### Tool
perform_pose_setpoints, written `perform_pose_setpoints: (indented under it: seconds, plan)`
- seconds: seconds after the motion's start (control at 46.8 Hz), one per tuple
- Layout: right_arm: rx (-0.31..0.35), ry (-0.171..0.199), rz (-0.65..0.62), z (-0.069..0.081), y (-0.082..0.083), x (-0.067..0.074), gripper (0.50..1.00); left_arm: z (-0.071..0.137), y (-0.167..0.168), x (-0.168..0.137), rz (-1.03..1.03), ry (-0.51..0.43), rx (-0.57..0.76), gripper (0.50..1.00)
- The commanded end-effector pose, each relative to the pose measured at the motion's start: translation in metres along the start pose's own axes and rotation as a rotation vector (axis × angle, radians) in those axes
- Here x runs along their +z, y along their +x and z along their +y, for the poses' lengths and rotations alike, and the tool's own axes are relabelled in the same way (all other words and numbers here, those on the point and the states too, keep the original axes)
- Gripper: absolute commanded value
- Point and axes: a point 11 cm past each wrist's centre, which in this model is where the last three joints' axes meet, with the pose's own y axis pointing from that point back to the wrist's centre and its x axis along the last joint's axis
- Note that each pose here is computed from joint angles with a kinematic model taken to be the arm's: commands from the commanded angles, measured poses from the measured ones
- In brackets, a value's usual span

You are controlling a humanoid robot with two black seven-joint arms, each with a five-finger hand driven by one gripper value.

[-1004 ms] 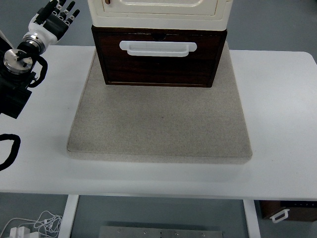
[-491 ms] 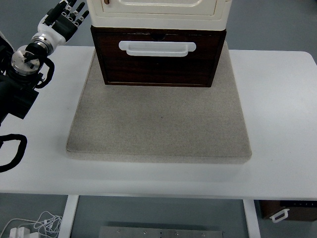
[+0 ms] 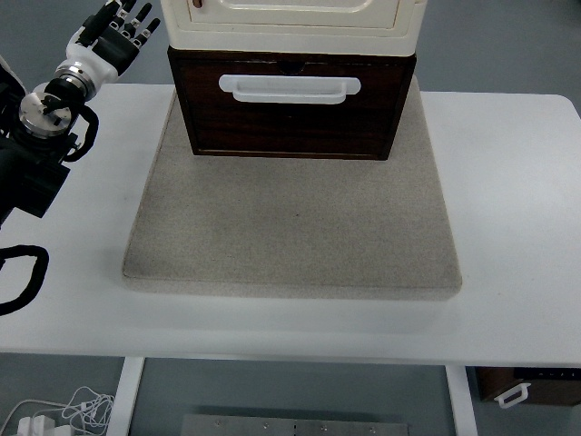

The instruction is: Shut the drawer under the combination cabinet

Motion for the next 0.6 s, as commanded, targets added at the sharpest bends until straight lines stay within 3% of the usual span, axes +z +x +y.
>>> perform_pose_setpoints:
  seconds: [0.0, 0.577]
  plan:
    - [0.000, 0.001, 0.000, 0.0000, 0.0000, -0.0004, 0.952, 0.0008, 0.0037, 0.0027, 0.000, -0.006, 0.011, 1.000]
    - [-0.001, -0.001, -0.008, 0.0000, -0.0002, 0.0009, 0.952, 0.0011, 0.0041, 0.0070, -0.005, -0.015, 0.014, 1.000]
